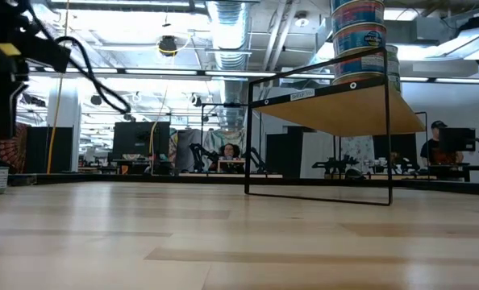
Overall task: Stack canned seafood by type on shelf
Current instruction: Move the green tuna can to the center of the table
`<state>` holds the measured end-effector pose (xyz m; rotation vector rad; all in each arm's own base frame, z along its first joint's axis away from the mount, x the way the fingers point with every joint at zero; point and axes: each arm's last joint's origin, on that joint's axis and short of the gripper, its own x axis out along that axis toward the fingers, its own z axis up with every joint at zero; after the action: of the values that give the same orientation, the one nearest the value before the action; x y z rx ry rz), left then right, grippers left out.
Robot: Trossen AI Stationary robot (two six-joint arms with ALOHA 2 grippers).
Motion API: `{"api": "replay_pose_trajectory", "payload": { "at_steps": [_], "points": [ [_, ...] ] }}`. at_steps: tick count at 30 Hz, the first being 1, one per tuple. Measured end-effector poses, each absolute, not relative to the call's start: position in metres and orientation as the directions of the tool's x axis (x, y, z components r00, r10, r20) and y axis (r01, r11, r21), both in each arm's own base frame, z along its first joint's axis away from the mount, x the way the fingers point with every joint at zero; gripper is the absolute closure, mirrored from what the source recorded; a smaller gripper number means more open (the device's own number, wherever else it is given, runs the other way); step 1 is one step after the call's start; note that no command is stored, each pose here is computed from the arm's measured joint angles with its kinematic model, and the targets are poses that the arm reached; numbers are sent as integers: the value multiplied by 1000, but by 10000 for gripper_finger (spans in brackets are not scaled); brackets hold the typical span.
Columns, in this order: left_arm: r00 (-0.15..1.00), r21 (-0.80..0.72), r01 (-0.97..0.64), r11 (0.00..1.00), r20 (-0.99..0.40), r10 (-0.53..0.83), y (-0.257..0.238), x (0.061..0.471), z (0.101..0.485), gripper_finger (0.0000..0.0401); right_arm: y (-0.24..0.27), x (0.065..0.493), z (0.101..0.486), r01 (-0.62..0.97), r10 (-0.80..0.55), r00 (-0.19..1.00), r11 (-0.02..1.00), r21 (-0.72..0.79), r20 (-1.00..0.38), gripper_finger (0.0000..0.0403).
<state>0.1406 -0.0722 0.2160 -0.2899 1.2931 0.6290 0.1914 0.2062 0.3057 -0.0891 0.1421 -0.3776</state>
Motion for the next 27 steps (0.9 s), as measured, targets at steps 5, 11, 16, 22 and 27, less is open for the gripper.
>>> {"api": "replay_pose_trajectory", "payload": {
  "at_steps": [5,11,16,22,27],
  "points": [
    [20,216,-568,794,-961,275,-75,139,204,272,206,192,305,360,-374,919,925,-123,-122,132],
    [-13,252,-510,822,-958,286,-80,146,182,272,207,191,306,356,-371,921,925,-133,-121,132],
    [67,247,-396,885,-953,296,-87,161,164,272,207,191,306,356,-371,921,926,-127,-120,132],
    [310,265,-351,898,-872,378,-99,192,160,272,207,192,307,356,-369,922,927,-118,-115,132],
    [615,226,-235,945,-718,325,-114,226,179,272,207,192,308,360,-371,922,927,-107,-112,132]
  ]
}}
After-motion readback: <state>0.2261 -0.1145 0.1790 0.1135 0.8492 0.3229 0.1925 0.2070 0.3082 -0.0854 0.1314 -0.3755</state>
